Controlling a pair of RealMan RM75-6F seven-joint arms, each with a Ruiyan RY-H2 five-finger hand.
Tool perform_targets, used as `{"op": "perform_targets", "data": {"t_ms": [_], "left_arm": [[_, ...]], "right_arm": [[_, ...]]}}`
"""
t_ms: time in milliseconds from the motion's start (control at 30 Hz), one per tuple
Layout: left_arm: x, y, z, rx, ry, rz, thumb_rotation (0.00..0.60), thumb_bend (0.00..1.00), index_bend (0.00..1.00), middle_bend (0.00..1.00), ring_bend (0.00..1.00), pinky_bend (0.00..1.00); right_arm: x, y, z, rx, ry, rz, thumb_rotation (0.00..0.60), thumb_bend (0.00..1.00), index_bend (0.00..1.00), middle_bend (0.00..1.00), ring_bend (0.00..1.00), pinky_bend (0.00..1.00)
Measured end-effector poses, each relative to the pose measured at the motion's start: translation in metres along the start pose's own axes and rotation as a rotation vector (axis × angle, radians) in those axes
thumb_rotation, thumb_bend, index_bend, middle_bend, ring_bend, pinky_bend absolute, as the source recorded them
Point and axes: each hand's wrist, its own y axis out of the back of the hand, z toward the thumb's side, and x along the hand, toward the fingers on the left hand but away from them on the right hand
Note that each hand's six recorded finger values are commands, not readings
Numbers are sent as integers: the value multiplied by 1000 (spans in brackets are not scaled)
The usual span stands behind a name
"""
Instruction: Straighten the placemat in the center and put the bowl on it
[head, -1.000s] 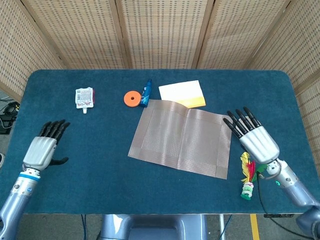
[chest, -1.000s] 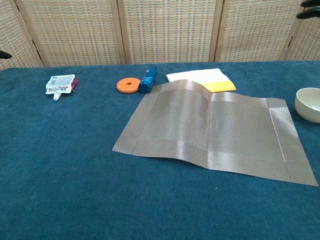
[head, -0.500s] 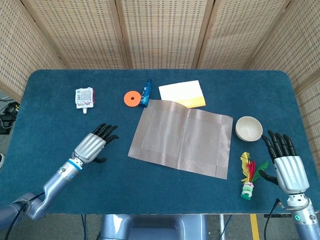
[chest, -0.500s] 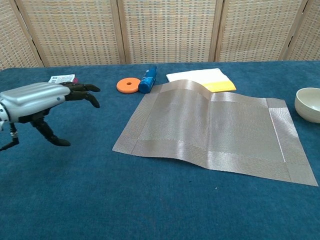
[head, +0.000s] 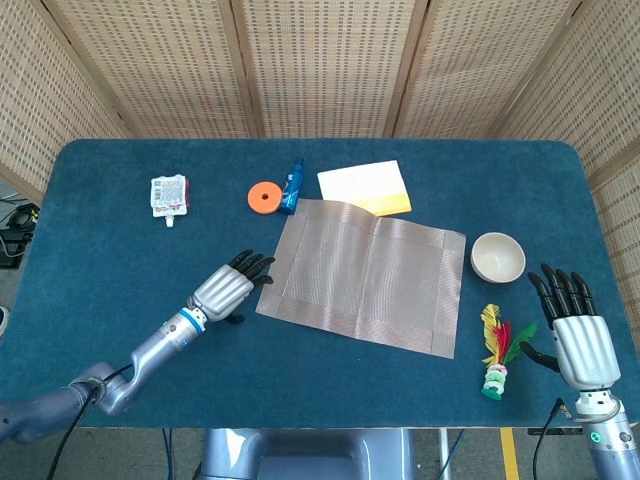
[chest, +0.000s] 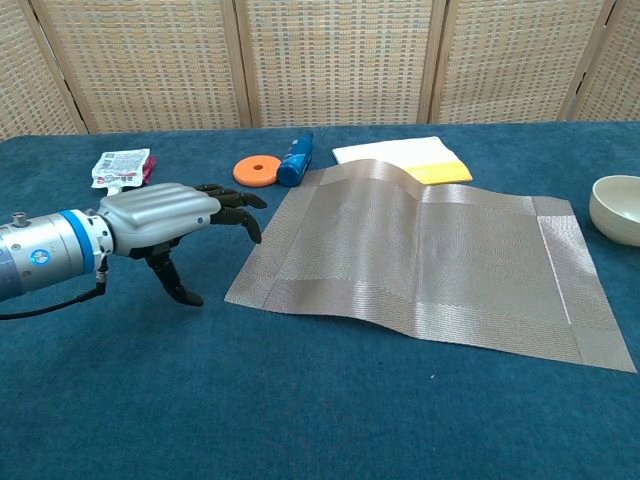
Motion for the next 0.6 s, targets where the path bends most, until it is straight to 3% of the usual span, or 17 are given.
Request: {"op": "perform_targets", "data": {"t_ms": [300, 467, 600], "left_arm": [[27, -6, 16, 1, -10, -28, 600, 89, 241, 0, 0, 0], [36, -7, 23, 26, -16, -36, 600, 200, 247, 0, 0, 0], [40, -5, 25, 39, -15, -34, 600, 234, 247, 0, 0, 0]], "right_arm": [[0, 0, -1, -14, 0, 2, 600, 0, 49, 0, 0, 0], [0, 1, -1, -17, 1, -2, 600, 0, 51, 0, 0, 0], [0, 2, 0, -23, 4, -5, 600, 0, 51, 0, 0, 0]]}}
